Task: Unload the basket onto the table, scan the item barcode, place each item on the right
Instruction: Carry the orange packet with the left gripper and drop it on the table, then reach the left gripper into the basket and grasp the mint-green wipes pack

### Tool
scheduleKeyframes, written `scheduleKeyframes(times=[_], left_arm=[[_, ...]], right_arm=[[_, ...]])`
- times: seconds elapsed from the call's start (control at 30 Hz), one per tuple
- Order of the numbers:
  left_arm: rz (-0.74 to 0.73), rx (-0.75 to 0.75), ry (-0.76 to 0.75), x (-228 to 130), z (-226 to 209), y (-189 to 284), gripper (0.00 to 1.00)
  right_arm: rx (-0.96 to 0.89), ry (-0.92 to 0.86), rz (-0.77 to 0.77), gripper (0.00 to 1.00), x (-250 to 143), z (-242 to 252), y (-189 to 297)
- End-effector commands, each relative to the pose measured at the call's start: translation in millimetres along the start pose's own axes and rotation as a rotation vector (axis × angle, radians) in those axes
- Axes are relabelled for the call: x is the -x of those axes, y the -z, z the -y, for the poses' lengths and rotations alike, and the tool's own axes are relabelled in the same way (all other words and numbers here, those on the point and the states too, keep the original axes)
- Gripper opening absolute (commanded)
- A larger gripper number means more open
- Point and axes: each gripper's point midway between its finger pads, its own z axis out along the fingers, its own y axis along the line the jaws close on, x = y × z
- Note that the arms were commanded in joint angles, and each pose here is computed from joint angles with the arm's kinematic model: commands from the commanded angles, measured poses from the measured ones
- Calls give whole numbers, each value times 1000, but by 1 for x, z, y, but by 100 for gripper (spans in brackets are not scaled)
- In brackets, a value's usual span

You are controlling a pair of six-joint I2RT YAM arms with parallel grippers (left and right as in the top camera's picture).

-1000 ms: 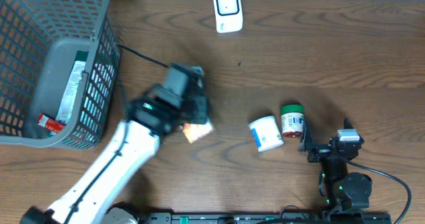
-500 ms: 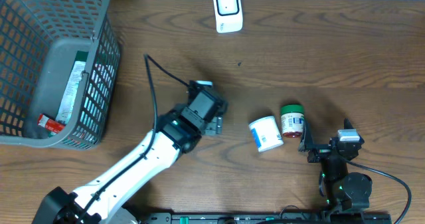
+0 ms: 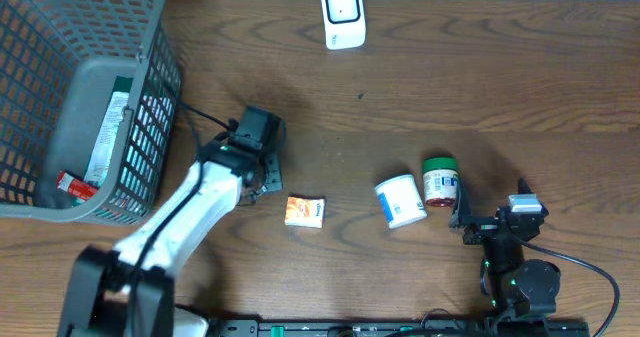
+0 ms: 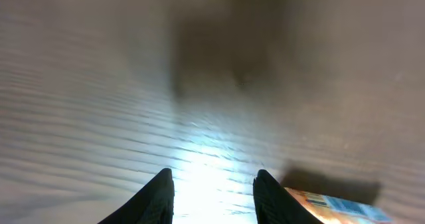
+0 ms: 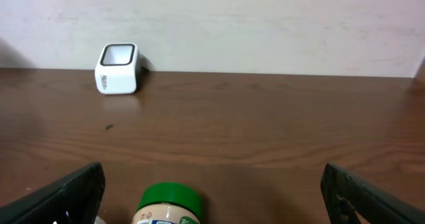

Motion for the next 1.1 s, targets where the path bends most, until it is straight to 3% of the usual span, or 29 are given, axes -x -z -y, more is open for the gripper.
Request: scheduleKeyframes(times=[0.0, 0.07, 0.23, 0.33, 0.4, 0.53, 0.7, 0.77, 0.87, 0.93, 0.97, 1.07], left_arm=[[-192, -61, -23, -36, 16, -30, 38], [-368, -234, -7, -67, 48, -35, 33], [-510, -559, 3, -80, 101, -2, 31], [-458, -620, -23, -63, 114, 9, 31], [-346, -662, -60, -36, 126, 22, 31], [-162, -589, -88, 0, 121, 47, 31], [90, -406, -116, 39, 83, 91, 31], [188, -360, -96, 68, 56, 139, 44], [295, -329, -58, 104, 21, 197, 46], [409, -274, 14, 132, -15, 236, 52], [509, -232, 92, 153, -48, 266, 63], [638, -145, 235, 174, -111, 298, 70]], right_arm=[[-1, 15, 0, 99, -1, 0, 0], [-1, 15, 0, 99, -1, 0, 0], [-1, 15, 0, 99, -1, 0, 0], [-1, 15, 0, 99, -1, 0, 0], [-1, 15, 0, 99, -1, 0, 0], [-1, 15, 0, 99, -1, 0, 0], [-1, 15, 0, 99, -1, 0, 0], [-1, 15, 0, 99, -1, 0, 0], [-1, 15, 0, 99, -1, 0, 0], [-1, 15, 0, 99, -1, 0, 0], [-1, 15, 0, 99, -1, 0, 0], [-1, 15, 0, 99, -1, 0, 0]])
